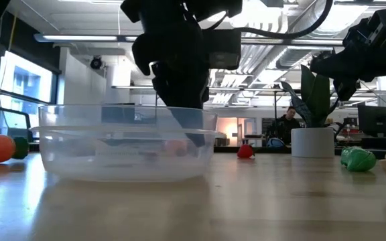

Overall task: Pick and placing Produce into tupperware
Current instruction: Move the transparent bin to the center of the table

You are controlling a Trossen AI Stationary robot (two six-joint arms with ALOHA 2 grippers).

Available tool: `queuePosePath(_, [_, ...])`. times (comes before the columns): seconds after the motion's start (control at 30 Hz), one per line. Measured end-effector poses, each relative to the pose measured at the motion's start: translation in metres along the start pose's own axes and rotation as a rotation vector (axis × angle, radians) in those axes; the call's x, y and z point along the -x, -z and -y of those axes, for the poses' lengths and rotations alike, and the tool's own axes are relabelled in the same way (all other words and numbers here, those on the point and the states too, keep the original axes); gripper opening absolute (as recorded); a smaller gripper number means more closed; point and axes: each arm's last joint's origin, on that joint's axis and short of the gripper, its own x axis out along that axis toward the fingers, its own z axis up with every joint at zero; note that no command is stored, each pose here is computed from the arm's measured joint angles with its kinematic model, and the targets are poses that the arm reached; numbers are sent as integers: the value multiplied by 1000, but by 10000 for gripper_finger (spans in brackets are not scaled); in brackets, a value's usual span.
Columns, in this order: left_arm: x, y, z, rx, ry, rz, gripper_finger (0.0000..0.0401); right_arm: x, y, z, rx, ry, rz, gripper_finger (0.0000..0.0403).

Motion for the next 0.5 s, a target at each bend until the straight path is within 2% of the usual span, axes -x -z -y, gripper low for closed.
queuePosePath(0.17, [0,0,-7,-27,-7,-2,5,0,0,0,0,0,0,0])
queuePosePath(0.5, [3,6,-48,42,-77,-83,5,0,0,0,0,0,0,0])
